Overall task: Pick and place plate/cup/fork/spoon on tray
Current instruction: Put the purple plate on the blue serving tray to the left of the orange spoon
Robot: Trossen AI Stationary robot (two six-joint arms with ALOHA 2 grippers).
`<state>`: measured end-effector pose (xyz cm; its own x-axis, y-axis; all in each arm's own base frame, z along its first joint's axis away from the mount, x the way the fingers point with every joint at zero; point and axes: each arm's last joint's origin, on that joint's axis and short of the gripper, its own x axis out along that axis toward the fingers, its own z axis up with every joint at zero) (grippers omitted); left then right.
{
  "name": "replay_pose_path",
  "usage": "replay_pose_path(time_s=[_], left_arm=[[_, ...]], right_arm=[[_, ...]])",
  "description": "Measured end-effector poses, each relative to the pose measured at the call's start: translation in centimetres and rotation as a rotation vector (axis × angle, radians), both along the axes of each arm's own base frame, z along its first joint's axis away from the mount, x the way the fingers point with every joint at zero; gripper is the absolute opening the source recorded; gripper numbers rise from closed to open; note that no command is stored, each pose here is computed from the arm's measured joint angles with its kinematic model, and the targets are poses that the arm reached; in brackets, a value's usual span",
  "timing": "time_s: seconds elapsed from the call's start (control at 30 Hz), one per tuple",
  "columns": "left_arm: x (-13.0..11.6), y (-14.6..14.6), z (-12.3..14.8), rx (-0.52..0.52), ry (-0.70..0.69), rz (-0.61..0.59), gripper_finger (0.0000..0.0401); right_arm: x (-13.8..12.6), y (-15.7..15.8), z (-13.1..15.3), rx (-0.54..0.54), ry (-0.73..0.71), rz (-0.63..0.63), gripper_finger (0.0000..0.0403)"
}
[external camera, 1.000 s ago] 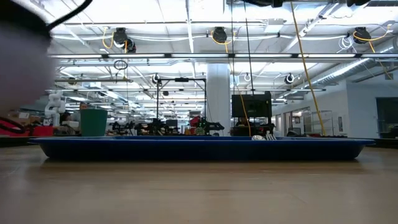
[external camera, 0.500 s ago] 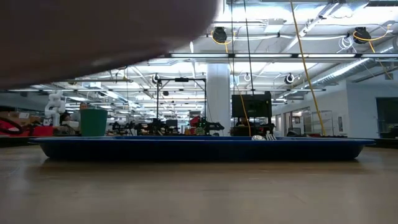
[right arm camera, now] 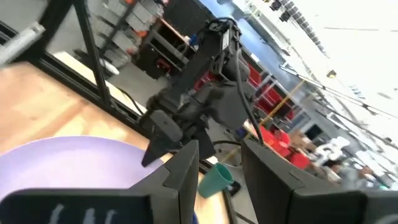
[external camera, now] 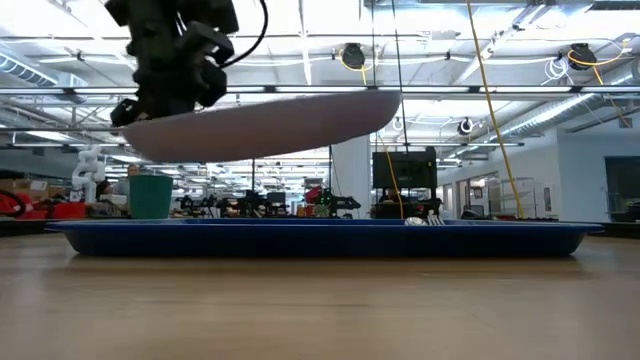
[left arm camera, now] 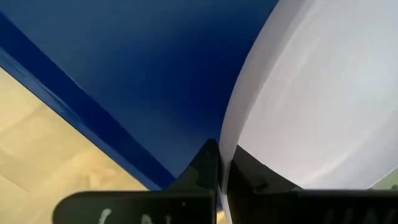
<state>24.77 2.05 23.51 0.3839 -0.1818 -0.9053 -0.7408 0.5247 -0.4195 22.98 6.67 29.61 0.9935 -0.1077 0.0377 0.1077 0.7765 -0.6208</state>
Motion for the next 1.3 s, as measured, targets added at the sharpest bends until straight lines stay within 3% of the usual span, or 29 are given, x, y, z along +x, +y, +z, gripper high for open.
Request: replay_pose_path(time_s=[0.17,0.33,0.53,0.6,0.7,0.93,1.3], left_arm=[[0.8,1.7,0.8,0.035,-0.023,0.023,0.0007],[3.8,2.0,2.6,0.177,-0.056,-0.071,0.0007],[6.7,2.4,3.6,0.338,0.135,-0.313,0.0007],[7.4,2.4,3.5,0.371,0.159,-0.441,0.0007],[8.3,2.5,2.6,0.407,0.175,-0.538,0.0007],[9.9,4.6,1.1,0.46,0.126,-0.555,0.0006],[10.3,6.7,0.1,0.45,0.131,-0.462,0.0006]], right_arm=[[-0.1,0.2,0.2,-0.048,-0.011,0.0,0.0116],[-0.3,0.6,0.5,-0.076,-0.031,0.016,0.0116],[-0.4,0.9,0.7,-0.086,-0.05,0.027,0.0116],[-0.4,0.9,0.7,-0.086,-0.05,0.028,0.0116],[-0.4,0.9,0.7,-0.082,-0.051,0.027,0.0116],[-0.4,0.8,0.5,-0.062,-0.04,0.006,0.0116],[-0.4,0.8,0.2,-0.024,-0.011,0.004,0.0116]])
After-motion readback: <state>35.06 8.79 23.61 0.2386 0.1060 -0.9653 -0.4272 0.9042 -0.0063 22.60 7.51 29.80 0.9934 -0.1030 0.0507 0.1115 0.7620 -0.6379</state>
